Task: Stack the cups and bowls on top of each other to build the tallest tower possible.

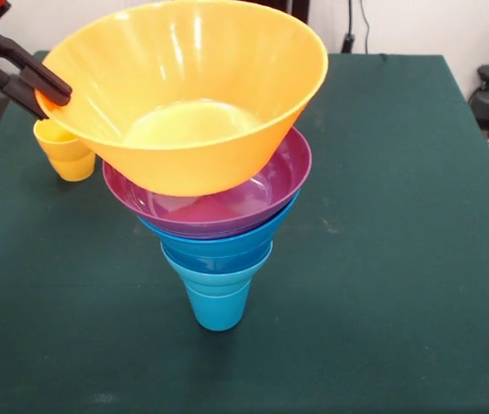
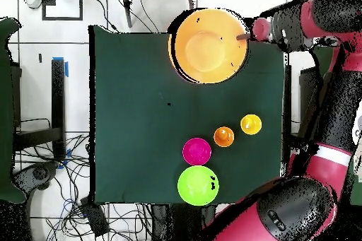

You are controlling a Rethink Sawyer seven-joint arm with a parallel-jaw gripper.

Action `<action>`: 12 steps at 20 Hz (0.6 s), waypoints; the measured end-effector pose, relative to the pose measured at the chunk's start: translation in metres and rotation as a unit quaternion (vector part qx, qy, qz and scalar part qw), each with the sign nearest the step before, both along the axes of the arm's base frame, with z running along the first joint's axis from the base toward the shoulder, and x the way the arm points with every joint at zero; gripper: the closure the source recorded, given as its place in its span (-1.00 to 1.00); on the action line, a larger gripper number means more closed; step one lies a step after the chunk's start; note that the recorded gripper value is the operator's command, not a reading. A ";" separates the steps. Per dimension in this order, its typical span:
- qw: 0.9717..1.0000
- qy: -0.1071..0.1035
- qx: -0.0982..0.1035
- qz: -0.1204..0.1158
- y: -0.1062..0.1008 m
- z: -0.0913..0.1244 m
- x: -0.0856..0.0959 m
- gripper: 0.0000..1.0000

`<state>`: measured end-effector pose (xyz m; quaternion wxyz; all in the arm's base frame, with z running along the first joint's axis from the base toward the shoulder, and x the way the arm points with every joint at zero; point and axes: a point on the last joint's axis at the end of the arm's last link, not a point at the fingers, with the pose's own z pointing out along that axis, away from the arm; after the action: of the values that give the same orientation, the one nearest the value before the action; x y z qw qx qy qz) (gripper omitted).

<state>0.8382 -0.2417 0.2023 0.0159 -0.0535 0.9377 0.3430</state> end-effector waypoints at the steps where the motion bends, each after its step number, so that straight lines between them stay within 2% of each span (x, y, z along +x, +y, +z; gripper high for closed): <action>1: 1.000 -0.001 0.001 0.000 0.001 -0.001 0.000 1.00; 12: 1.000 -0.008 -0.001 0.000 0.010 -0.020 -0.005 1.00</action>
<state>0.8328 -0.2316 0.1823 0.0236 -0.0563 0.9378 0.3419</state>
